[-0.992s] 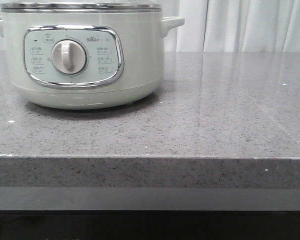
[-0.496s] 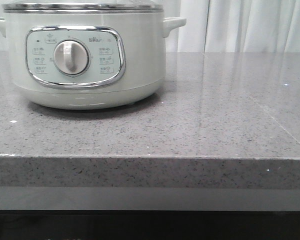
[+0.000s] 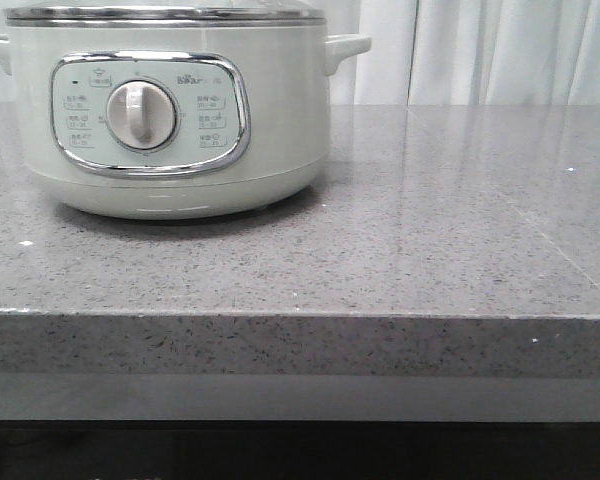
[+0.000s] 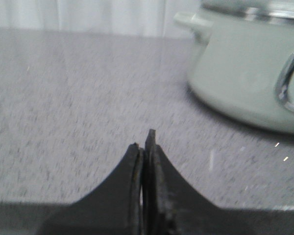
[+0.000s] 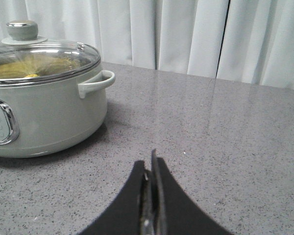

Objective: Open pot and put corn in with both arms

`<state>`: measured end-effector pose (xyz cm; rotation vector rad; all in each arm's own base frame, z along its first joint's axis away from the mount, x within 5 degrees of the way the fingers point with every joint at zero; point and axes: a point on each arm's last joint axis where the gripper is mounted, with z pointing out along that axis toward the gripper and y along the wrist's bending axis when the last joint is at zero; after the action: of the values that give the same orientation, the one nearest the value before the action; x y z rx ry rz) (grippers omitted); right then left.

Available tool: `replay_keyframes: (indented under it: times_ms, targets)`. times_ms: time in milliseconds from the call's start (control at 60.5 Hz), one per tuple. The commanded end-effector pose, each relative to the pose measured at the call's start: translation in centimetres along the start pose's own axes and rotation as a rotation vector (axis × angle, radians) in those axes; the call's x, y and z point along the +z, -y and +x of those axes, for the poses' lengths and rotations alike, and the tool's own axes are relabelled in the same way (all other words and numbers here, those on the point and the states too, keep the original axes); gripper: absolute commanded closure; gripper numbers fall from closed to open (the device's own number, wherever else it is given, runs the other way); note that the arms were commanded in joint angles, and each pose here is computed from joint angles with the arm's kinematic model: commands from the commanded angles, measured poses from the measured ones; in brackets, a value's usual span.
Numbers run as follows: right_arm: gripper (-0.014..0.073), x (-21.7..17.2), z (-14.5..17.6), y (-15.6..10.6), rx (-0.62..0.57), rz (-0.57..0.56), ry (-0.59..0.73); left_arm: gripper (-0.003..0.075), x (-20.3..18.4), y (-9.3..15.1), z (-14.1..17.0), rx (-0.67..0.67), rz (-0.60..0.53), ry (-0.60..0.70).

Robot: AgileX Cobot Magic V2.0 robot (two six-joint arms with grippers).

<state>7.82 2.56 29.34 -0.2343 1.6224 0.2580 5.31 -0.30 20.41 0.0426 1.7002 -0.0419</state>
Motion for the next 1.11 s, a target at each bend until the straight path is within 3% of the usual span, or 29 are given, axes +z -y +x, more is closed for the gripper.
replay_keyframes:
  times_ms: [0,1091]
  targets:
    - [0.0659,-0.07,-1.53,0.18,-0.010,0.022,0.098,0.0738,-0.14,-0.05,-0.46,-0.026,-0.009,0.102]
    - [0.0659,-0.07,-1.53,0.18,-0.010,0.022,0.098,0.0738,0.15,-0.07,0.19,-0.029,-0.010,0.123]
